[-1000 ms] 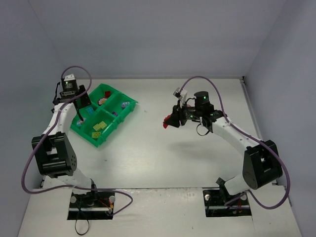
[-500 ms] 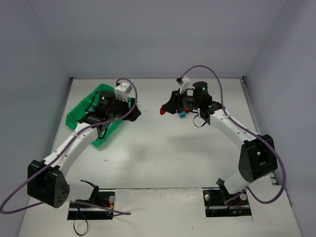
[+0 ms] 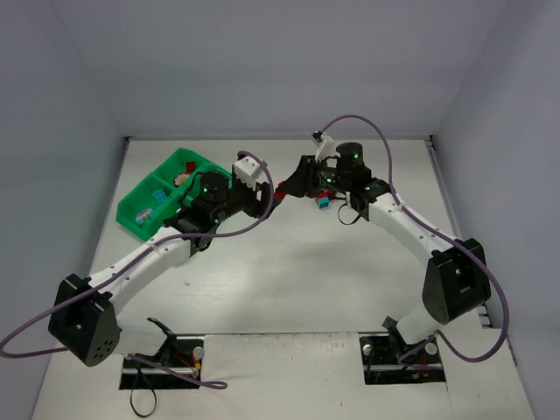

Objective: Sort the legos into containers by color

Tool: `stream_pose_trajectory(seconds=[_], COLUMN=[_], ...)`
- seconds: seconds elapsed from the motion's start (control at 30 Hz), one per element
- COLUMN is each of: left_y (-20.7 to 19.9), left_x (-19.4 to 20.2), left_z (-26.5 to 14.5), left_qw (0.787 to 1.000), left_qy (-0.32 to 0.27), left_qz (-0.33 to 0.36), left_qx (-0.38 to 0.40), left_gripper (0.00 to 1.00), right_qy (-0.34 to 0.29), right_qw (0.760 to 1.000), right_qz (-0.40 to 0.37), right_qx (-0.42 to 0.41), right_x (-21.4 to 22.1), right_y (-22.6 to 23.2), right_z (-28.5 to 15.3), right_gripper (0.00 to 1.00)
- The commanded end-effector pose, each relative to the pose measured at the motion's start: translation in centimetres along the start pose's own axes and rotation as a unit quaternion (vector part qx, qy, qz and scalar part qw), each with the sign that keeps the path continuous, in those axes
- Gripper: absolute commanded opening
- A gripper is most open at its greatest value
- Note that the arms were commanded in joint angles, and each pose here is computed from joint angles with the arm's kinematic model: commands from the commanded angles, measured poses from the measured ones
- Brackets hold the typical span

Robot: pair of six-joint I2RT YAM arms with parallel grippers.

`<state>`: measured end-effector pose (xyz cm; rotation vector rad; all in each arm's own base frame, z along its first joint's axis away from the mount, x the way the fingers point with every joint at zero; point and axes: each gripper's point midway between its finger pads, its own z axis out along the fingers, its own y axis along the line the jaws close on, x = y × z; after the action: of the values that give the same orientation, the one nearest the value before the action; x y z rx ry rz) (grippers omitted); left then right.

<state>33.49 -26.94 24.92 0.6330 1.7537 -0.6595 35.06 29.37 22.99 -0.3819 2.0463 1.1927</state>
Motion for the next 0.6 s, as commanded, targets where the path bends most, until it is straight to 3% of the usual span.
stream_pose_trajectory(seconds=[0.0,0.37,0.47,0.57], left_y=[-0.9,-1.6,-1.5,-1.5], left_x=[-5.9,-6.2,-6.3,-6.4], left_z=[0.7,1.9,2.0,2.0], left_qw=[0.994,0.993,0.992,0.992], left_qy=[-0.095,-0.108,-0.112,-0.116], left_qz=[0.042,0.041,0.039,0.037], left_qx=[0.018,0.038,0.037,0.035], left_gripper=[0.59,0.58,0.44,0.18], right_qy=[-0.042,-0.033,-0.029,-0.026], right_qw=[0.998,0.997,0.997,0.998], right_qz=[-0.015,0.0,0.002,0.005], right_qx=[-0.037,-0.063,-0.065,-0.065], right_x=[-3.1,-2.7,-2.4,-2.1], right_y=[3.3,4.9,4.9,4.9], right_z=[-0.3,-0.2,0.0,0.2], right_gripper=[0.05,0.06,0.06,0.07])
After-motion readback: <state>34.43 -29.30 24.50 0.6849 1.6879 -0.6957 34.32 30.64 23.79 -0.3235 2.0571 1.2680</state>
